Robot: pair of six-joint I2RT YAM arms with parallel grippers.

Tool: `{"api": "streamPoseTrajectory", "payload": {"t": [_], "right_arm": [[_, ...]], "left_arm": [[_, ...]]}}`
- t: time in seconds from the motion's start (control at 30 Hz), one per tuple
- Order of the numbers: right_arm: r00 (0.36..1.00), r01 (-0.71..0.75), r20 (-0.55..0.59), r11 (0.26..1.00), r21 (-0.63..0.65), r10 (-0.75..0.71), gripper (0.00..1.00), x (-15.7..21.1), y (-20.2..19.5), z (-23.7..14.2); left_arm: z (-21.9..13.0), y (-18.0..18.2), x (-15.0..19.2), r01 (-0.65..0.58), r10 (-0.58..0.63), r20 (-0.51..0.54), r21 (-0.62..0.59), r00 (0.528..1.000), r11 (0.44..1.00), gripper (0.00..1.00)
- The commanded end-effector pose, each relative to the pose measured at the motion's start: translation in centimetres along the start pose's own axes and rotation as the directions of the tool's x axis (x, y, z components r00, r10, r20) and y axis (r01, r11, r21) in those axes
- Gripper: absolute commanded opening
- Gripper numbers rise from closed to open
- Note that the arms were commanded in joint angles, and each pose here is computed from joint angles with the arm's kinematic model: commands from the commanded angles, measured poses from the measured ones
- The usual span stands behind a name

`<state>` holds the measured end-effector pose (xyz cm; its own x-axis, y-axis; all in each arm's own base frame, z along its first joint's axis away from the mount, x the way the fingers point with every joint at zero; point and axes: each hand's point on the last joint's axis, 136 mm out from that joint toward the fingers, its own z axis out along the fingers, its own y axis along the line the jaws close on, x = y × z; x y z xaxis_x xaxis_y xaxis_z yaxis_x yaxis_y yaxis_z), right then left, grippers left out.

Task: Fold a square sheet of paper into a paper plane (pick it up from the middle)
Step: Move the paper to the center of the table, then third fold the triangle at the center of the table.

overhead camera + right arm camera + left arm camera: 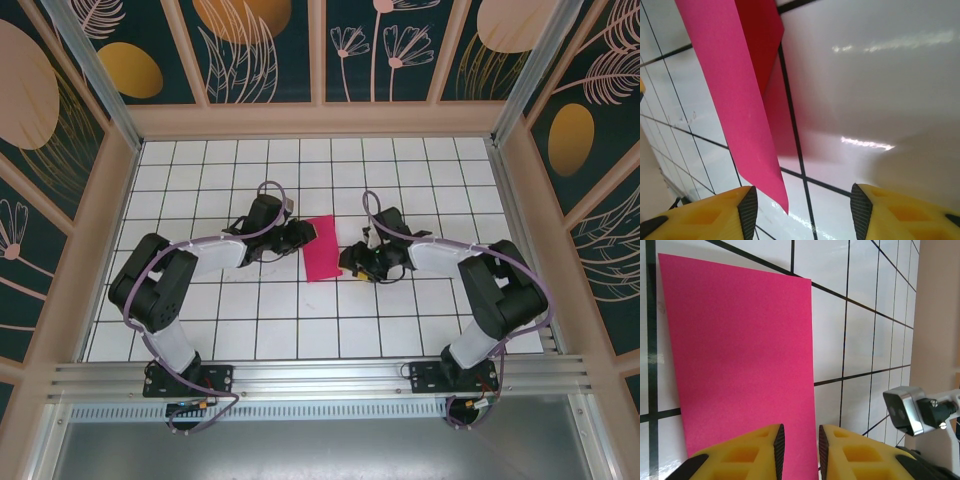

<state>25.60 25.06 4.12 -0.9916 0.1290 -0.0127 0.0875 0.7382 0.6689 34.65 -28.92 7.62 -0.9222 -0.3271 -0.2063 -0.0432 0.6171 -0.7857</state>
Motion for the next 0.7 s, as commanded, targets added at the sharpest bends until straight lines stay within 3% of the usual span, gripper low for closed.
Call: {"api": "streamPoseTrajectory", "payload": {"t": [0.0, 0.4, 0.67], "right_arm": [[1.0, 0.012, -0.001, 0.997, -0.079, -0.012, 0.51, 0.3, 2.0, 0.0], [0.999, -0.039, -0.011, 0.992, -0.123, 0.037, 0.19, 0.6, 2.6, -0.1], [0.999, -0.051, -0.014, 0.992, -0.112, 0.05, 0.19, 0.8, 2.2, -0.1]], "left_arm": [[0.2, -0.7, -0.9, -0.002, 0.002, 0.028, 0.012, 1.0, 1.0, 0.28], [0.8, -0.2, -1.2, -0.018, 0.018, 0.029, -0.012, 0.999, 1.0, 0.26], [2.0, 0.7, -1.1, -0.014, 0.014, 0.011, -0.031, 1.0, 0.999, 0.23]]}}
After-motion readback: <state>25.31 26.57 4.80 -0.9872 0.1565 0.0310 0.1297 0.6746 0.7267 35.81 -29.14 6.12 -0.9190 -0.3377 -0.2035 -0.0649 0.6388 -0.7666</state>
